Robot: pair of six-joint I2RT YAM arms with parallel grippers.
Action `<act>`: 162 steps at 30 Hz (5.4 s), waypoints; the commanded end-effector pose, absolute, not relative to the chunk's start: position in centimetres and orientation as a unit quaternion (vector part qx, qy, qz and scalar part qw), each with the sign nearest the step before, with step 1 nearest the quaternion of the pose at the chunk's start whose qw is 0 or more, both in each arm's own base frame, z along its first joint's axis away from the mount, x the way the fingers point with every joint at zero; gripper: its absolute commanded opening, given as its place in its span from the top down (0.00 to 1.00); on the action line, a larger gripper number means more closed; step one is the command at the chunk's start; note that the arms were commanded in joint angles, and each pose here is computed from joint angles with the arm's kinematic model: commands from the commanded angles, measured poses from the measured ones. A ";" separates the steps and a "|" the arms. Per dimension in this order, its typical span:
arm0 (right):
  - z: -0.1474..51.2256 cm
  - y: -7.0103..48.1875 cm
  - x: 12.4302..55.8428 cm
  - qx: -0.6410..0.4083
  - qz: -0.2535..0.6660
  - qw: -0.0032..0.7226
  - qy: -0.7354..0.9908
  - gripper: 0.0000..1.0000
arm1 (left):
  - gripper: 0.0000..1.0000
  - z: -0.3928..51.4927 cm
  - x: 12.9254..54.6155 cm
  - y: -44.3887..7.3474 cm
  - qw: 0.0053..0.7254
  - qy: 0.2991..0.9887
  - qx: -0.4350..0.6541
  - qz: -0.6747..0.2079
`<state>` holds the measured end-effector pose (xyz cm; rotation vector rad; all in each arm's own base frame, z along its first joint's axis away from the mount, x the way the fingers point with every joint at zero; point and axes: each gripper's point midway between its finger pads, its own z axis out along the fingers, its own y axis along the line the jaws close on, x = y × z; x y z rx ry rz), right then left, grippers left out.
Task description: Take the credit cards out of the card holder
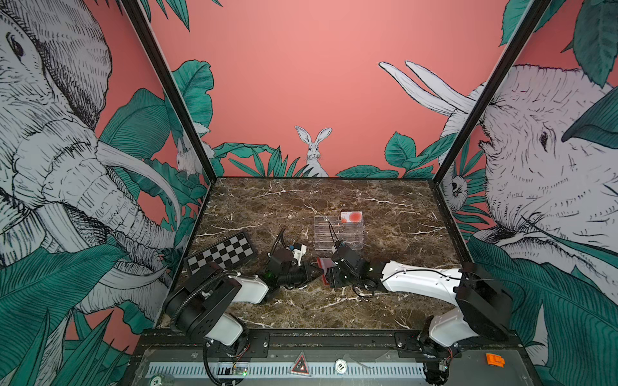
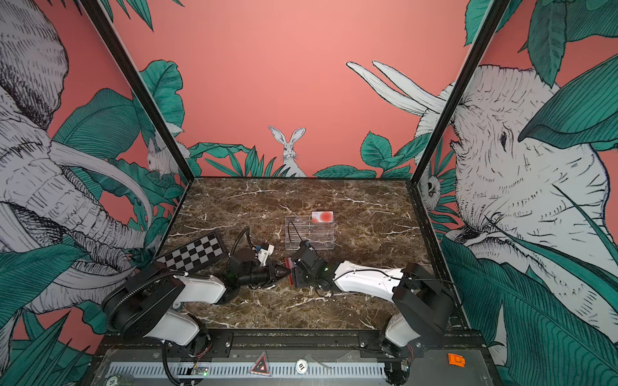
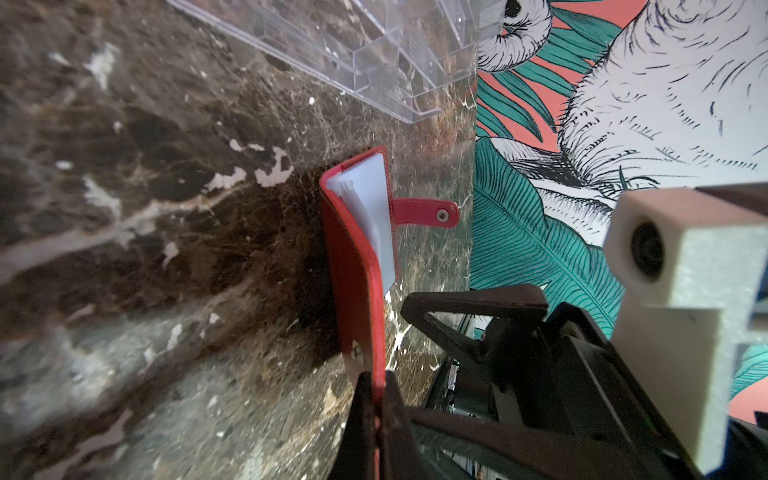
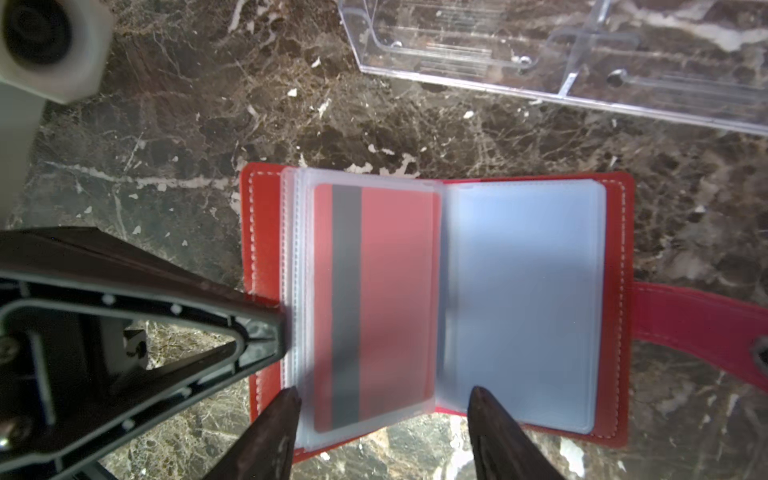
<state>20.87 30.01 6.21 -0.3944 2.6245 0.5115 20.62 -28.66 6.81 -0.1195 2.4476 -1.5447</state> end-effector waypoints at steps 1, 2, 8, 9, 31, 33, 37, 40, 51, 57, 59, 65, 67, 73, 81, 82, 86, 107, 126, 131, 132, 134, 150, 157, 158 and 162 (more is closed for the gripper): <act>6.3 30.2 21.1 -0.140 0.182 0.228 0.946 0.36 | 1.00 8.3 21.0 -29.3 0.139 0.825 -0.021 -0.548; 6.3 30.2 21.1 -0.141 0.182 0.227 0.946 0.36 | 1.00 8.4 21.0 -29.3 0.139 0.825 -0.021 -0.548; 5.8 29.9 21.1 -0.140 0.170 0.221 0.950 0.36 | 1.00 8.5 21.0 -29.4 0.140 0.823 -0.019 -0.550; 5.7 29.8 21.2 -0.139 0.165 0.221 0.951 0.37 | 1.00 8.5 21.0 -29.4 0.140 0.823 -0.019 -0.550; 6.8 26.6 21.9 -0.108 0.113 0.254 0.954 0.41 | 1.00 7.6 19.9 -29.7 0.111 0.839 0.027 -0.531; 6.9 26.1 21.9 -0.103 0.110 0.255 0.955 0.41 | 1.00 7.6 19.6 -29.9 0.103 0.842 0.041 -0.529; 6.7 25.1 21.6 -0.093 0.105 0.254 0.957 0.41 | 1.00 7.2 19.1 -29.9 0.090 0.850 0.063 -0.516; 6.7 24.4 21.5 -0.084 0.105 0.255 0.958 0.41 | 1.00 6.7 18.7 -29.9 0.079 0.853 0.076 -0.510; 6.7 21.7 21.1 -0.056 0.105 0.258 0.959 0.39 | 1.00 4.9 18.1 -29.9 0.049 0.868 0.108 -0.482; 7.5 21.2 21.2 -0.041 0.148 0.261 0.953 0.36 | 0.93 4.6 18.4 -29.1 0.054 0.886 0.110 -0.448; 7.9 21.3 21.2 -0.042 0.166 0.264 0.949 0.36 | 0.77 4.8 18.6 -28.5 0.063 0.894 0.107 -0.431; 9.5 21.4 21.3 -0.037 0.213 0.270 0.938 0.36 | 0.48 7.3 19.9 -26.4 0.119 0.912 0.104 -0.379; 9.9 21.5 21.3 -0.029 0.236 0.271 0.933 0.38 | 0.43 8.6 20.2 -25.8 0.140 0.913 0.103 -0.369; 10.5 21.9 21.4 -0.006 0.301 0.266 0.916 0.48 | 0.29 12.9 20.5 -27.3 0.194 0.873 0.112 -0.434; 8.7 22.6 21.6 0.009 0.341 0.232 0.911 0.83 | 0.22 13.6 19.3 -30.5 0.173 0.851 0.123 -0.481; 8.3 22.5 21.6 0.010 0.338 0.228 0.913 0.88 | 0.21 13.5 19.2 -30.8 0.168 0.848 0.122 -0.487; 6.9 21.9 21.6 0.009 0.311 0.223 0.924 0.95 | 0.13 12.8 18.8 -32.0 0.148 0.848 0.114 -0.497; 2.5 20.6 21.0 0.023 0.288 0.203 0.936 0.99 | 0.33 8.3 18.2 -35.5 0.055 0.839 0.019 -0.541; 1.9 21.4 20.7 0.024 0.308 0.183 0.933 1.00 | 0.50 5.7 18.5 -35.3 0.052 0.839 -0.013 -0.541; 1.8 21.5 20.6 0.023 0.310 0.181 0.933 1.00 | 0.56 5.4 18.6 -35.1 0.055 0.841 -0.017 -0.538; 1.8 21.5 20.6 0.023 0.311 0.180 0.933 1.00 | 0.59 5.3 18.6 -35.1 0.055 0.841 -0.016 -0.538; 1.8 21.5 20.6 0.023 0.311 0.179 0.933 1.00 | 0.62 5.2 18.6 -35.1 0.054 0.841 -0.018 -0.539; 1.5 21.7 20.3 0.022 0.316 0.171 0.933 1.00 | 0.80 3.9 18.7 -35.4 0.043 0.838 -0.027 -0.542; 1.5 21.8 20.3 0.022 0.318 0.171 0.932 1.00 | 0.89 3.6 18.7 -35.6 0.042 0.839 -0.025 -0.541; 1.5 21.8 20.3 0.023 0.318 0.170 0.932 1.00 | 0.89 3.6 18.8 -35.6 0.042 0.839 -0.024 -0.542; 1.4 21.7 20.2 0.023 0.319 0.170 0.932 1.00 | 0.94 3.4 18.8 -35.7 0.041 0.841 -0.022 -0.539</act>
